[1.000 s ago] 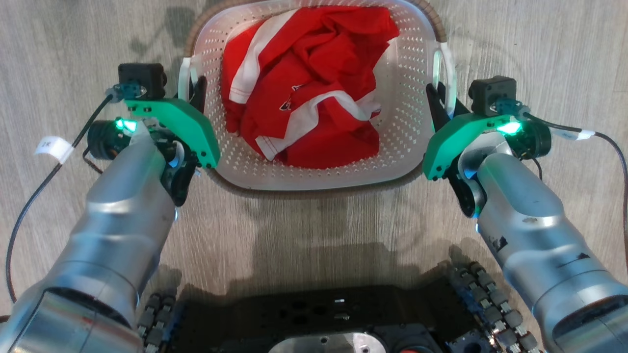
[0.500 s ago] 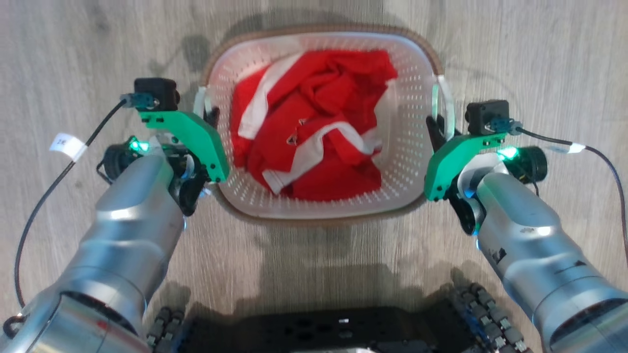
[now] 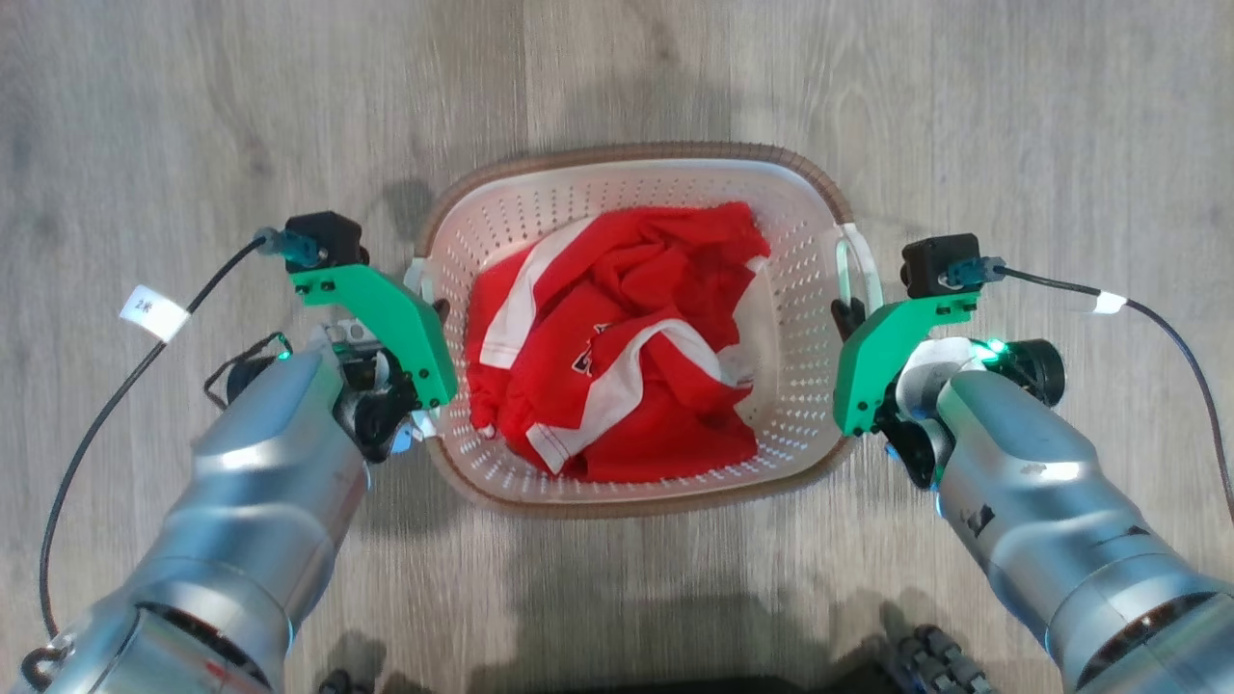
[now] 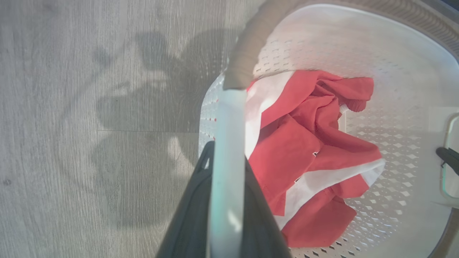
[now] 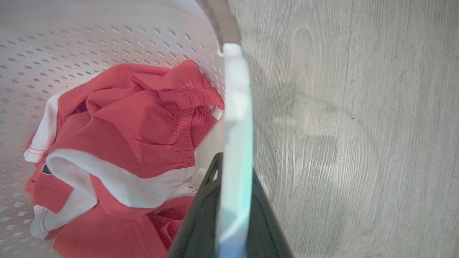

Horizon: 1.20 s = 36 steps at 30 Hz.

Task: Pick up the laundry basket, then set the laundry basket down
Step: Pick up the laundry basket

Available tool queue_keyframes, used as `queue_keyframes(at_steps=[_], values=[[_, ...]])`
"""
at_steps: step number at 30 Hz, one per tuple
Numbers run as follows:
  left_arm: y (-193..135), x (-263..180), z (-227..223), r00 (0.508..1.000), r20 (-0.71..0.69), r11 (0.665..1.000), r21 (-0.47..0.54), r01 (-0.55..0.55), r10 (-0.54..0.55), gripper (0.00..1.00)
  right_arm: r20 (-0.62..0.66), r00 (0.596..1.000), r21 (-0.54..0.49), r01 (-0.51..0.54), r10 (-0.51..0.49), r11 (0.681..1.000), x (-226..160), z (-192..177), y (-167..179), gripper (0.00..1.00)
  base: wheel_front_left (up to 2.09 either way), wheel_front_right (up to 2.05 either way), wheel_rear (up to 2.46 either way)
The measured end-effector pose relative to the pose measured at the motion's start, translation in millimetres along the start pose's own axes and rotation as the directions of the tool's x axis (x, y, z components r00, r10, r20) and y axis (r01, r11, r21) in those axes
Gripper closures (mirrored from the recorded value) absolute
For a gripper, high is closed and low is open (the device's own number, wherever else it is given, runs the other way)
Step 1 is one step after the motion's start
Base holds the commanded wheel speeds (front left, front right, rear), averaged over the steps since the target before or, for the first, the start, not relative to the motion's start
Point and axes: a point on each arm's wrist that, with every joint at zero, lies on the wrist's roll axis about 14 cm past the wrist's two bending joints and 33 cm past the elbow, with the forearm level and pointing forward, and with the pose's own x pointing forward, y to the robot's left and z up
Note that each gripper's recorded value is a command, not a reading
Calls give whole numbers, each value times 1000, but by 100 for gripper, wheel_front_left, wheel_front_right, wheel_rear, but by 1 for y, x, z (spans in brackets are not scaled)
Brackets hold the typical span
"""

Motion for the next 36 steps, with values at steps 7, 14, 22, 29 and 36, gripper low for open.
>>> queue_keyframes(at_steps=[7, 14, 22, 29, 36], values=[[-12, -26, 10, 1000, 13, 1000, 0, 4, -4, 100, 31, 1000, -5, 1, -1, 1000, -24, 22, 9, 100, 0, 0, 0], [-26, -53, 19, 999, 37, 1000, 5, 16, -16, 100, 63, 998, -14, 3, -2, 1000, -50, 44, 18, 100, 0, 0, 0], [-42, -83, 36, 995, 92, 999, 29, 25, -28, 100, 111, 994, -20, 4, -2, 1000, -79, 66, 28, 100, 0, 0, 0], [-52, -103, 39, 992, 117, 998, 50, 30, -35, 100, 119, 993, -14, 1, 0, 1000, -102, 76, 35, 100, 0, 0, 0], [-59, -119, 38, 991, 132, 998, 64, 29, -37, 100, 118, 993, -6, 2, -1, 1000, -121, 78, 39, 100, 0, 0, 0]])
